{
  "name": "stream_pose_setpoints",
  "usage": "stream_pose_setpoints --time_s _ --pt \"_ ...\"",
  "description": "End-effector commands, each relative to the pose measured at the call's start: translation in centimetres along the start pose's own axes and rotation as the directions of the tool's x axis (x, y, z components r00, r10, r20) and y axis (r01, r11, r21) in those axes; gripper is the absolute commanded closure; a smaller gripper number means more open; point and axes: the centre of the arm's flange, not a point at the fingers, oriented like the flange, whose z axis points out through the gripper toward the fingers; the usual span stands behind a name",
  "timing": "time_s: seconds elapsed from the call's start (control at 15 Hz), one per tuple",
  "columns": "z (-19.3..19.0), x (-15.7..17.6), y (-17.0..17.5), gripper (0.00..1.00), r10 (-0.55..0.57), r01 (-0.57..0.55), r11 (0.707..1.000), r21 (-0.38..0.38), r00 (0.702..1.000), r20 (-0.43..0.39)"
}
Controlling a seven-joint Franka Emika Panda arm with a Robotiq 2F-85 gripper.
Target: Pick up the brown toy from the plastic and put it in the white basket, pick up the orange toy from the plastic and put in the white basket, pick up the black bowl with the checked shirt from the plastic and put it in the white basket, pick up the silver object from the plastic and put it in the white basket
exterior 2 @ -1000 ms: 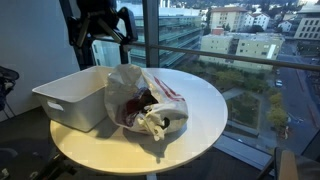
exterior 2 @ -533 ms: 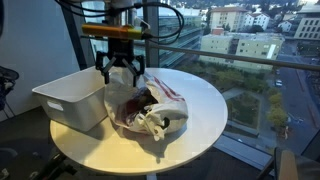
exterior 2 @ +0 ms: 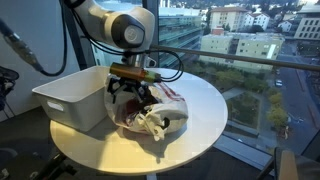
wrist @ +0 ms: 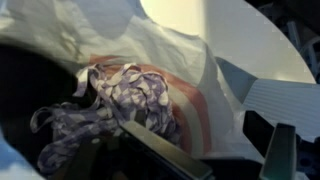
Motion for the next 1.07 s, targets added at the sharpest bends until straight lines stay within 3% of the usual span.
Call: stream_pose_setpoints --time_s 0.0,0.27,0.53,0.6,0.67,1.0 --pt "-0.1 3.9 2.3 0.00 -0.015 0.011 0.997 -0.076 0.999 -0.046" --pt "0.3 6.7 4.5 0.00 -0.005 -0.005 0.992 -0.126 0.997 -0.079" --pt "1.8 8.3 5.9 0.00 0.035 -0.043 0.978 -0.204 0.998 -0.044" --pt "2.1 8.4 6.0 0.25 0.039 -0.046 0.976 -0.213 0.999 -0.035" --pt "2.3 8.5 6.0 0.27 0.048 -0.054 0.973 -0.226 0.998 -0.030" --pt "1.4 7.9 4.5 0.66 0.081 -0.078 0.967 -0.244 0.997 0.002"
